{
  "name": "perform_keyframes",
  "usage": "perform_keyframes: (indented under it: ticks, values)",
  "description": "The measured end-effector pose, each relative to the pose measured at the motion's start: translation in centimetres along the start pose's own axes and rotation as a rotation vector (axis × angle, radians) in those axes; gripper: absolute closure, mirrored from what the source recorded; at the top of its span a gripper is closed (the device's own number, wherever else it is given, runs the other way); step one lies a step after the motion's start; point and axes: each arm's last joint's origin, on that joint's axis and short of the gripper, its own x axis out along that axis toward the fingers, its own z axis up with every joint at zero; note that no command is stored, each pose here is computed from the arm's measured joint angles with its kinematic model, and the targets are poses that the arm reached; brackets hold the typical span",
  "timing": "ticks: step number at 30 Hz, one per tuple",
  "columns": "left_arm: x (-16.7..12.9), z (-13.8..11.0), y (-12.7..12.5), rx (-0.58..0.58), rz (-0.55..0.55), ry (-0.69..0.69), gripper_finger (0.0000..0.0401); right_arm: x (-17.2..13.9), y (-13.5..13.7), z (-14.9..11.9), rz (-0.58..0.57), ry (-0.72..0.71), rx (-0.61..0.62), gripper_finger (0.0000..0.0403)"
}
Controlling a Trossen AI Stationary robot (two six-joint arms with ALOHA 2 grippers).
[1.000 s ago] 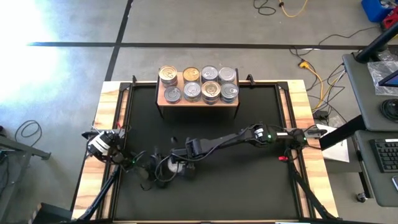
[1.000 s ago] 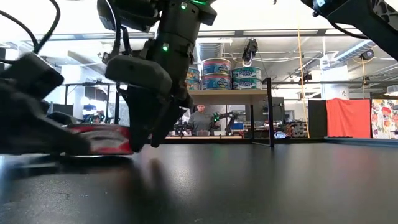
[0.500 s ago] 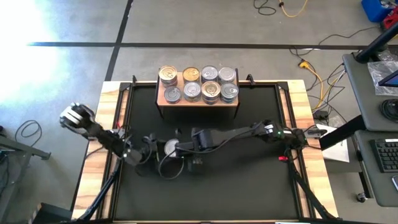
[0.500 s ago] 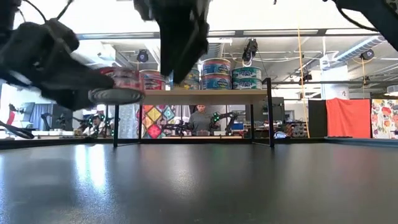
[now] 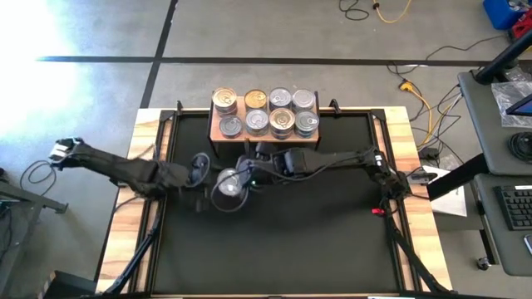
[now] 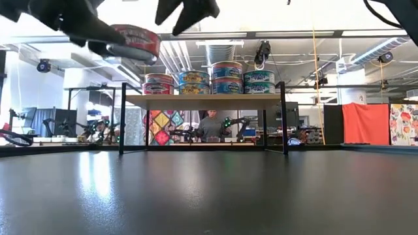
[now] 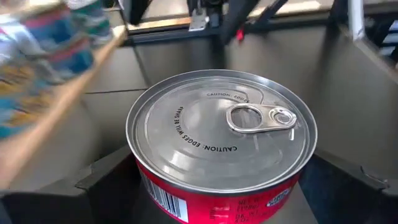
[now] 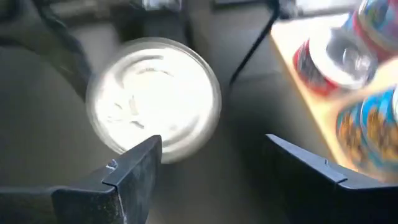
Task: Stack canned seafood by type on shelf
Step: Stack the red tuna can on the red tuna can on the shelf
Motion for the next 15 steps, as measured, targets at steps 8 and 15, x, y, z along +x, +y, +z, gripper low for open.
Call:
perform_keyframes:
  ticks: [8,15]
  values:
    - [-3.0,3.5,4.9,0.123,0.11,0.067,0.0047,-0.1,-0.8,2.6,-0.028,-0.24,-0.001,0.015]
    - [-3.0,4.0,9.3,0.165,0.184,0.144,0.0044,0.9,-4.2,4.7,-0.194,-0.39,0.098,0.017]
